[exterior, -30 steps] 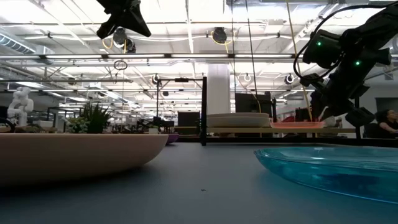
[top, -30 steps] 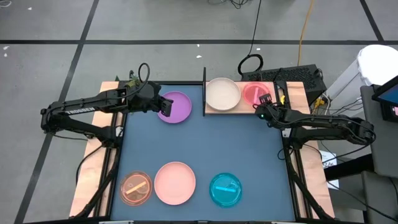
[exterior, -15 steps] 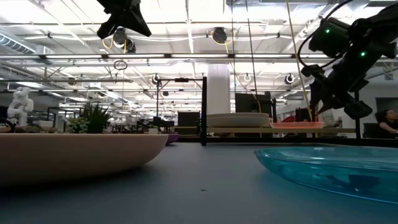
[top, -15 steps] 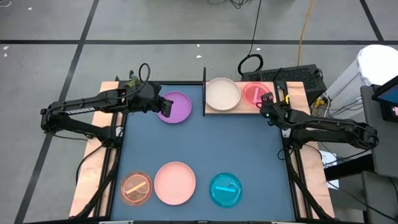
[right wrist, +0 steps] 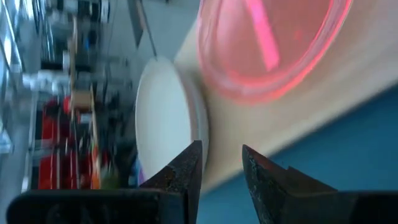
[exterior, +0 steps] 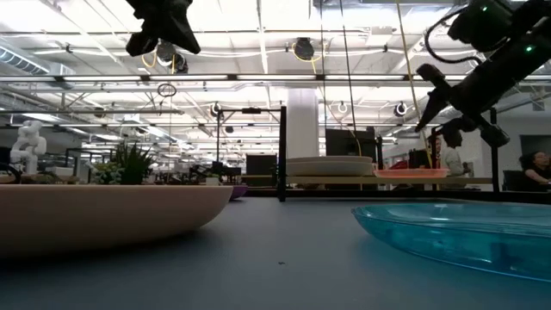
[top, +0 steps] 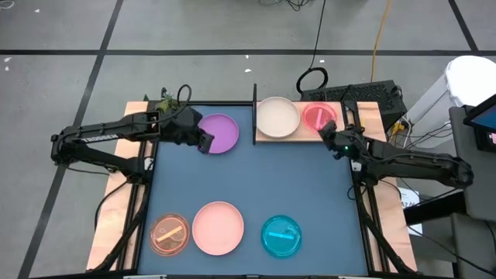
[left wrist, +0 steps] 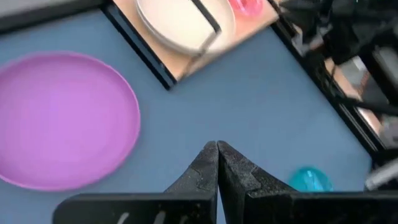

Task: Place and stack plates onto a shelf
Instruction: Stack the orange plate on top of the white plate on the shelf

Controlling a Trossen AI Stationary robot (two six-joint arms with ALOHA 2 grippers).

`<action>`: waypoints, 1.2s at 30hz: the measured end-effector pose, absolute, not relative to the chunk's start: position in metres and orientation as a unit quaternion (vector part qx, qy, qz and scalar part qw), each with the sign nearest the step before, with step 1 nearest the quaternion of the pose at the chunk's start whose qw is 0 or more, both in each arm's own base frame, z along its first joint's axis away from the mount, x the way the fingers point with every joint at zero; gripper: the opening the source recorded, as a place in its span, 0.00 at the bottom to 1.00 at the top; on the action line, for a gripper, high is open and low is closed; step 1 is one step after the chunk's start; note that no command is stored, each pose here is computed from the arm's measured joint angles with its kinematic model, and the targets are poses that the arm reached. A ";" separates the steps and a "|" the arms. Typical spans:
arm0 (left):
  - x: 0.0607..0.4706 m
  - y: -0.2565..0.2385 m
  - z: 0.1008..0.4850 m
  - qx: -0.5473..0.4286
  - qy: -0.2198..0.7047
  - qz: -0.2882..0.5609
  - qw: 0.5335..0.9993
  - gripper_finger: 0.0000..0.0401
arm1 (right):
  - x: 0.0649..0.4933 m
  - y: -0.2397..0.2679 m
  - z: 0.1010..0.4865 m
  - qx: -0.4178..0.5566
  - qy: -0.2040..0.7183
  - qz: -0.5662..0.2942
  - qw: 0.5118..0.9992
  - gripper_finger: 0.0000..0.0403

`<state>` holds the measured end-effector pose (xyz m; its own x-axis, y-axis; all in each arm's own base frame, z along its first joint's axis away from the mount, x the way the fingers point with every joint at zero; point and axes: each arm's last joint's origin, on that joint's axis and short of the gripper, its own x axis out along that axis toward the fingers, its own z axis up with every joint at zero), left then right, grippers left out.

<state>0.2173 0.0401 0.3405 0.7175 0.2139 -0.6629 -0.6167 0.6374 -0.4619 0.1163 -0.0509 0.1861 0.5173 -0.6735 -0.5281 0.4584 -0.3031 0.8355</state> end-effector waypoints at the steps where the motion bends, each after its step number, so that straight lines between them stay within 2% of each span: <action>1: 0.217 0.037 0.340 -0.352 0.296 0.236 0.856 0.01 | 0.117 -0.049 0.187 0.649 -0.074 -0.473 0.591 0.25; 10: 0.216 0.007 0.334 -0.335 0.328 0.220 0.855 0.01 | 0.125 -0.036 0.209 0.659 -0.047 -0.409 0.630 0.25; 23: 0.217 -0.021 0.297 -0.393 0.354 0.219 0.820 0.02 | 0.131 -0.016 0.243 0.645 -0.014 -0.326 0.691 0.25; 32: 0.212 -0.033 0.280 -0.421 0.378 0.223 0.793 0.22 | 0.137 0.002 0.250 0.637 0.011 -0.257 0.727 0.25; 36: 0.210 -0.038 0.271 -0.437 0.399 0.217 0.776 0.26 | 0.142 0.009 0.248 0.631 0.030 -0.240 0.737 0.25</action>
<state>0.2096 -0.0384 0.2709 0.5868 -0.0124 -0.8096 -0.6862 0.5232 -0.5054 0.1418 0.0092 0.2484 0.8826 -0.3164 -0.3477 0.3919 0.0868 0.9159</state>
